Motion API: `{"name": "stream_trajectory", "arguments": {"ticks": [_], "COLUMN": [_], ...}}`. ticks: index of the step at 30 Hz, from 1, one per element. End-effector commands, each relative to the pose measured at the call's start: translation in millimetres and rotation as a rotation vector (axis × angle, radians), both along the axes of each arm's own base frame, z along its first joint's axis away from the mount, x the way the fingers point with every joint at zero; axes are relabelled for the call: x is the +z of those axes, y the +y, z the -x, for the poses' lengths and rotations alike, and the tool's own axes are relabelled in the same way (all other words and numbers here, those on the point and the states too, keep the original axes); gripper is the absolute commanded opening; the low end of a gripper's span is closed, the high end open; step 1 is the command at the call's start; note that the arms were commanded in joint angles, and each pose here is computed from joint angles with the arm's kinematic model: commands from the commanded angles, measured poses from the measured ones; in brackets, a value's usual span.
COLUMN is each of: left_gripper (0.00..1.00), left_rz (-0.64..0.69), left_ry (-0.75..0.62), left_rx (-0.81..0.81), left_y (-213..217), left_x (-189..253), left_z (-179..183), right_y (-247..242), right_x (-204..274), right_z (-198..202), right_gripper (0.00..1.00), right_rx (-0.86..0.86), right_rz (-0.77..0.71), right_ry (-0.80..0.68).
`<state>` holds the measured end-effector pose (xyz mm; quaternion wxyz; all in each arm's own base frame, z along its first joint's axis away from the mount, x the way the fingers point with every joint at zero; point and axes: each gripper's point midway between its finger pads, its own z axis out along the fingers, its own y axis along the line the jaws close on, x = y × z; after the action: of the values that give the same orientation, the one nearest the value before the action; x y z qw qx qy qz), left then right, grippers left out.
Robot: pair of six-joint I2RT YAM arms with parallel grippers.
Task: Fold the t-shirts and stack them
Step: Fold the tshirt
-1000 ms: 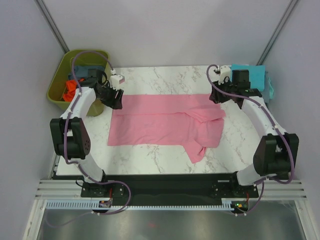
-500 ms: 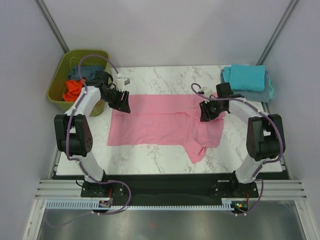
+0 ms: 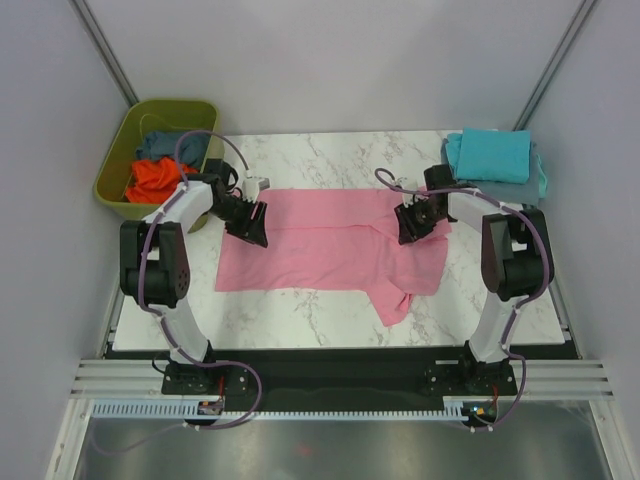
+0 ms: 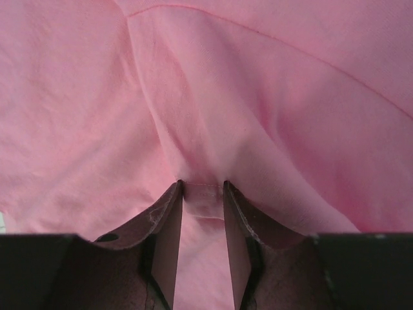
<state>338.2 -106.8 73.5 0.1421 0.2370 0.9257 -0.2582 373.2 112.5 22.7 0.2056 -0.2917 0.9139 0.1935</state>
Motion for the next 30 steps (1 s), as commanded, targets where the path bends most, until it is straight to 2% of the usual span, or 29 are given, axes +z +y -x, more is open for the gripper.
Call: {"name": "stream_trajectory", "arguments": {"ticks": [1, 2, 5, 10, 14, 21, 26, 27, 30], "left_gripper": [0.58, 0.58, 0.58, 0.58, 0.58, 0.58, 0.58, 0.58, 0.58], "left_rz": [0.039, 0.039, 0.039, 0.038, 0.037, 0.038, 0.039, 0.039, 0.039], "left_ry": [0.034, 0.031, 0.032, 0.048, 0.052, 0.039, 0.034, 0.031, 0.031], "left_rx": [0.016, 0.016, 0.015, 0.012, 0.006, 0.002, 0.002, 0.001, -0.001], "left_y": [-6.4, -6.4, -7.0, -7.9, -9.9, -11.3, -11.2, -11.8, -12.2], "left_x": [1.5, 2.2, 1.6, -3.0, -4.5, -1.1, 0.7, 1.6, 1.9], "left_z": [4.0, 3.1, 2.9, 5.1, 5.6, 1.9, 2.9, 2.5, 3.9], "right_y": [4.3, 4.3, 7.1, 12.1, 25.6, 48.5, 53.7, 53.2, 45.8], "right_x": [12.1, 12.3, 17.8, 37.7, 53.8, 57.3, 60.3, 60.0, 56.4], "right_z": [-17.0, -18.2, -21.0, -20.7, -11.4, 20.0, 26.6, 26.8, 25.0], "right_gripper": [0.38, 0.35, 0.16, 0.06, 0.05, 0.06, 0.06, 0.08, 0.3], "right_rx": [0.039, 0.036, 0.037, 0.05, 0.084, 0.151, 0.162, 0.161, 0.162], "right_rz": [0.006, 0.006, -0.002, -0.023, -0.087, -0.195, -0.223, -0.22, -0.182], "right_ry": [-0.059, -0.059, -0.064, -0.067, -0.038, 0.097, 0.116, 0.117, 0.104]}}
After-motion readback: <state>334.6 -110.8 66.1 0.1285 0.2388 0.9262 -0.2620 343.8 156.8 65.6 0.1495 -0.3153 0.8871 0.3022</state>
